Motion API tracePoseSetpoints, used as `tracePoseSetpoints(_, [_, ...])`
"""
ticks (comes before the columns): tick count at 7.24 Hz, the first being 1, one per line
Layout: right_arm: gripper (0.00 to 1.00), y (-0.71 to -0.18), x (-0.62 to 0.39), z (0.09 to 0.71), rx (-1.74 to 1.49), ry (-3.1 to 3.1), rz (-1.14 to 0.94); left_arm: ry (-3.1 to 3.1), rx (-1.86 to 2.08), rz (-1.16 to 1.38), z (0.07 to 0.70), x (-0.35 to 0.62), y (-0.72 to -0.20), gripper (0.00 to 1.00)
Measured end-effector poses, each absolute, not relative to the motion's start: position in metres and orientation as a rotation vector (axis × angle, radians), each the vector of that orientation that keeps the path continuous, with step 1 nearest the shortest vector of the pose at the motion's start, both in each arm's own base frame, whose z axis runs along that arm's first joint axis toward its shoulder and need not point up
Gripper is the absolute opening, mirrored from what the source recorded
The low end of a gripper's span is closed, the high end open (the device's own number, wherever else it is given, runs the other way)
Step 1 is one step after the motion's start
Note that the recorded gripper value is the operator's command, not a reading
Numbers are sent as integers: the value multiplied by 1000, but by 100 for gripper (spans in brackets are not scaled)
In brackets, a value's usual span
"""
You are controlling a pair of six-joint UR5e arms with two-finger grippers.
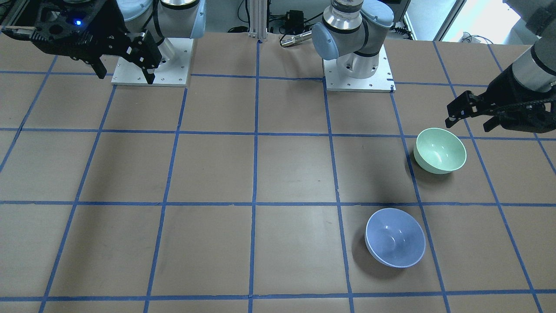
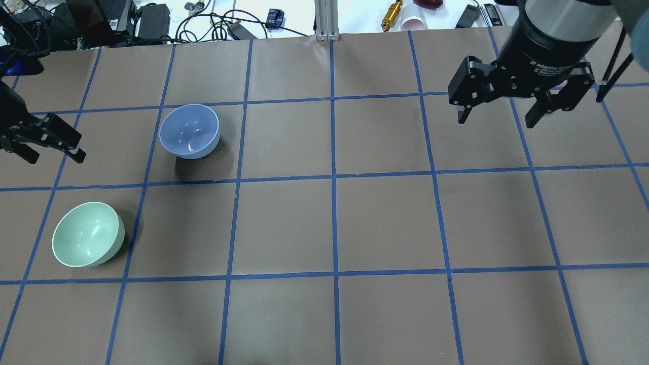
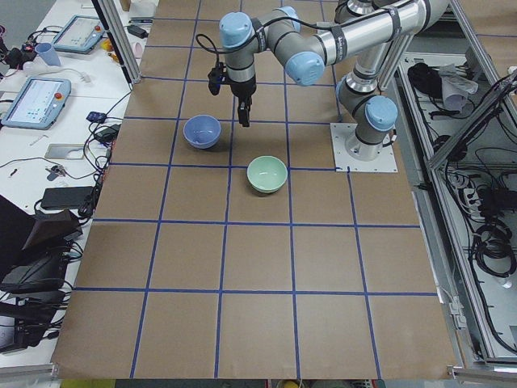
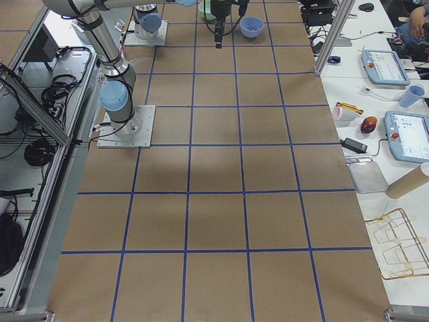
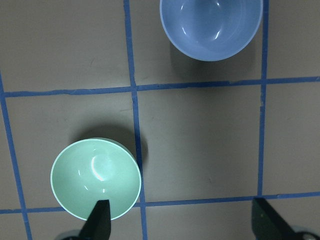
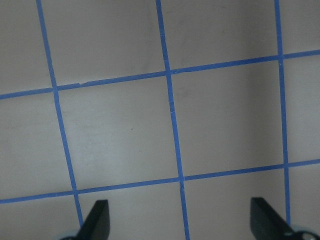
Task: Stack green bowl on blue bowl
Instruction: 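Move the left gripper outward and down toward the pale green bowl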
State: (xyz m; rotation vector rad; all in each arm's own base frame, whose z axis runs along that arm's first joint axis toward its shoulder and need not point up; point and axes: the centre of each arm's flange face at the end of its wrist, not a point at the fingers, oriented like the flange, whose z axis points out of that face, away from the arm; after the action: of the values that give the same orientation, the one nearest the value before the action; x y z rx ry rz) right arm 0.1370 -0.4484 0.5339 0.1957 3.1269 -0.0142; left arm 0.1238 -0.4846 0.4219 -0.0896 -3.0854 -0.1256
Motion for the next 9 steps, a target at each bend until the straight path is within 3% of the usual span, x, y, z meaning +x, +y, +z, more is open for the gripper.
tracePoseSetpoints(5, [100,-448,137,534,196,3127,-15,-3091,-168,-47,314,207,-437,100])
tracePoseSetpoints(9, [100,-448,137,534,196,3127,-15,-3080,-165,-60,257,238,-438,100])
